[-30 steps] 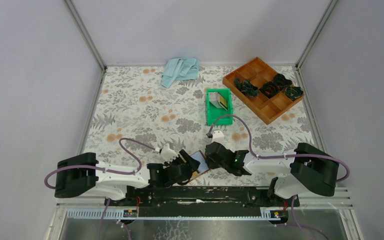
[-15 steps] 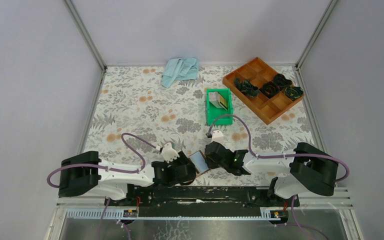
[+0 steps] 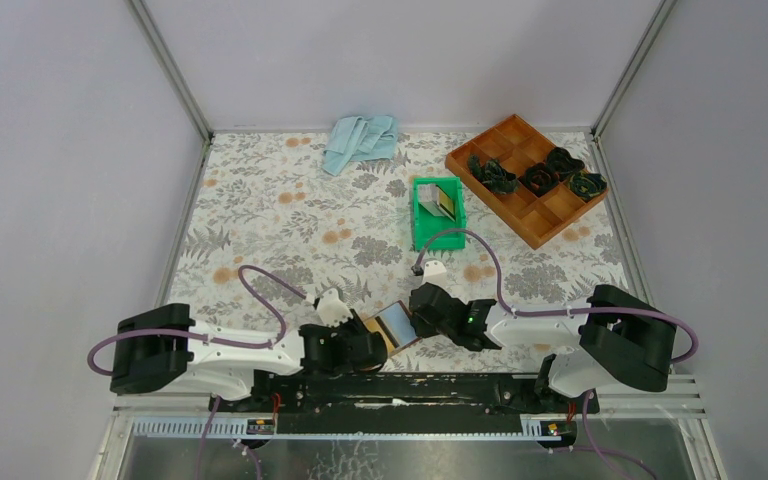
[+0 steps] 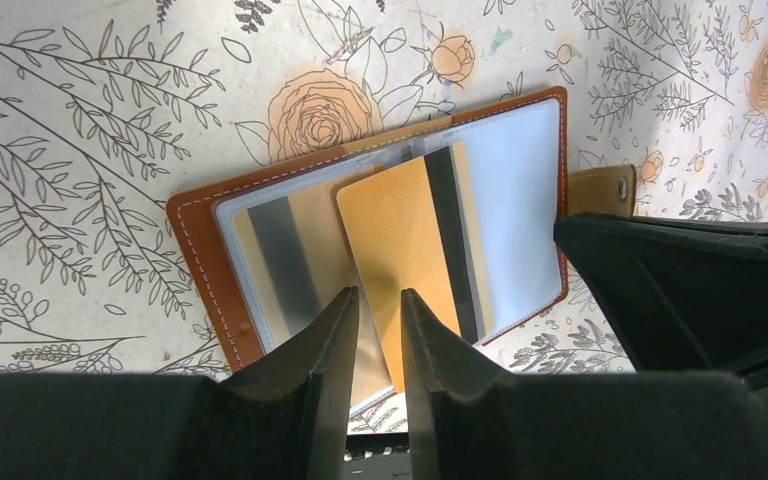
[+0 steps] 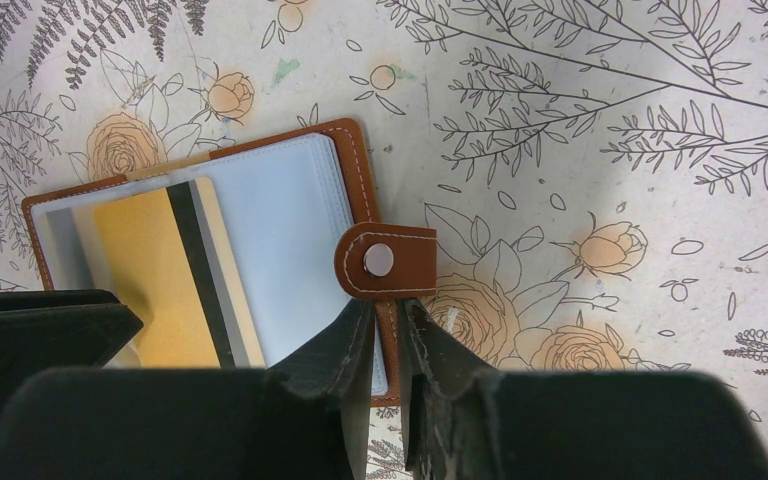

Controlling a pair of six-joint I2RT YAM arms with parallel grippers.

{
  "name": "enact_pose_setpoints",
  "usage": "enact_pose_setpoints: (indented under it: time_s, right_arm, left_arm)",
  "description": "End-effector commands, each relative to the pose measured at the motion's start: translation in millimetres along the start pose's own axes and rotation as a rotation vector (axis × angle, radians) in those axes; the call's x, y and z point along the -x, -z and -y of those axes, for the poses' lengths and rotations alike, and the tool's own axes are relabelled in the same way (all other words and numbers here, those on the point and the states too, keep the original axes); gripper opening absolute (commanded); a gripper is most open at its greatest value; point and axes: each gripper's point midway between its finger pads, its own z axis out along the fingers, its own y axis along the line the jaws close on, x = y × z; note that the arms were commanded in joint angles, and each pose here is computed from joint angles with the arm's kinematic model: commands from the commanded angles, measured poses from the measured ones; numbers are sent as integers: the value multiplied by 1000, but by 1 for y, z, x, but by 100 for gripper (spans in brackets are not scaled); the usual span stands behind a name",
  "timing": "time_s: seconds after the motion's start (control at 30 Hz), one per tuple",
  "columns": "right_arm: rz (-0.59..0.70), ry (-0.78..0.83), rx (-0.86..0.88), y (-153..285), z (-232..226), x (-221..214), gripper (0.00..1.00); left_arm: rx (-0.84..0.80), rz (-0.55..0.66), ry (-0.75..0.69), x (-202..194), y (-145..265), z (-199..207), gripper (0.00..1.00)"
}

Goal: Put the credit cards into the card holder
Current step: Insert the credit card into the card holder.

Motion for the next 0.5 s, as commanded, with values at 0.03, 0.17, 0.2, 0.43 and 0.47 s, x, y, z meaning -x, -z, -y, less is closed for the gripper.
enact_pose_setpoints:
  time_s: [0.03, 0.17, 0.2, 0.43, 0.47]
  right_arm:
    - [-154, 96, -136, 0, 41, -45, 19]
    - [-153, 97, -135, 0, 42, -45, 19]
    - [-155, 97, -136, 0, 42, -46, 19]
    - [-154, 97, -135, 1, 42, -45, 19]
    - [-154, 97, -136, 1, 42, -46, 19]
  left_arm:
    - [58, 37, -43, 6, -1, -22, 29]
    - [64, 44, -51, 5, -3, -20, 28]
    - [65, 46, -52, 5, -3, -19, 28]
    - [50, 48, -51, 4, -5, -16, 28]
    - [50, 51, -51, 5, -5, -16, 28]
